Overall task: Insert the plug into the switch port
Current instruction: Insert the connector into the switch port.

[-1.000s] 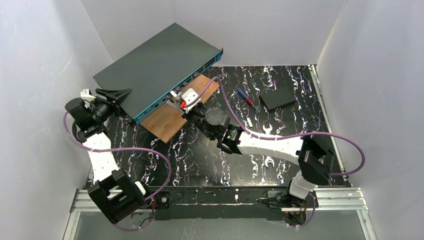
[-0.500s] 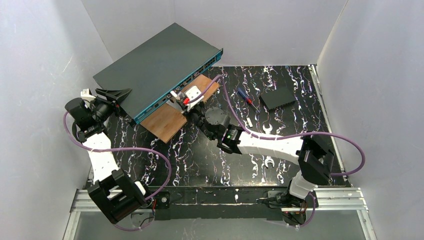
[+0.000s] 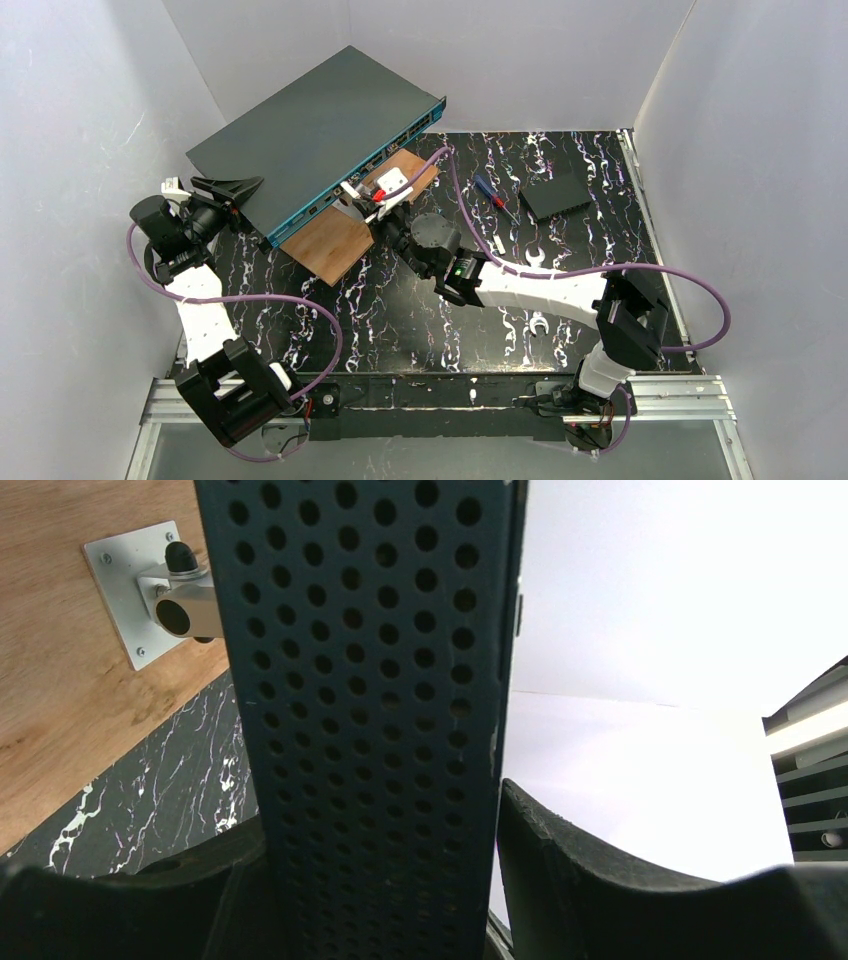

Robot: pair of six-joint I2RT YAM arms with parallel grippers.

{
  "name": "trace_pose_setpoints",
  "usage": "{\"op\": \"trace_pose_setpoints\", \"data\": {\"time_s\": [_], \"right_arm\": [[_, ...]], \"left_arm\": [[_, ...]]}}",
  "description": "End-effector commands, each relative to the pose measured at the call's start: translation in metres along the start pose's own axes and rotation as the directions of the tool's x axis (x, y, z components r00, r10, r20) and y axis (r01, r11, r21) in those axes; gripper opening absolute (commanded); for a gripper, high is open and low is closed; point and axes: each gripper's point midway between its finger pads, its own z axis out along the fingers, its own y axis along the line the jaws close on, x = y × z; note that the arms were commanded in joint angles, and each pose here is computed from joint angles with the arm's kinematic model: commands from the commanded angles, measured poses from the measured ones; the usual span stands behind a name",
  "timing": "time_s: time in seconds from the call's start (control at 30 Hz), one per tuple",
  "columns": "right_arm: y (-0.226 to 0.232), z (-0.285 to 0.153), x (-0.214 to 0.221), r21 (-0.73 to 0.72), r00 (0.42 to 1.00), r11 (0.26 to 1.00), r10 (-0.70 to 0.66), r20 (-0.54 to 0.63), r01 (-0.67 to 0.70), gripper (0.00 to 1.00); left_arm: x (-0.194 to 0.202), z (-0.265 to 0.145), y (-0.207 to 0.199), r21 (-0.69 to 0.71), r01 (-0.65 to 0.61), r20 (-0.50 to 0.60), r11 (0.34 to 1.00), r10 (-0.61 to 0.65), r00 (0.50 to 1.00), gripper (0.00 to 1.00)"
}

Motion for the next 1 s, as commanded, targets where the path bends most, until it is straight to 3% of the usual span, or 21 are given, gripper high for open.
{"op": "trace_pose_setpoints", "data": {"time_s": [0.0,0.53,0.97], "right_arm": [[-0.042,0.005,-0.013,0.142,0.999,0.989,0.029,0.036,-0.033,0.01],[-0.056,0.001,0.001,0.164,1.0,0.986,0.012,0.0,-0.012,0.01],[-0.064,0.003,-0.01,0.2,0.995,0.976,0.078,0.057,-0.088,0.01]], "left_arm": [[0.018,0.007,0.033,-0.066,0.022,-0.078,0.998,-0.027,0.997,0.0],[0.015,0.008,0.031,-0.051,0.012,-0.073,0.999,-0.016,0.997,0.0],[0.015,0.008,0.032,-0.051,0.012,-0.073,0.999,-0.016,0.997,0.0]]}}
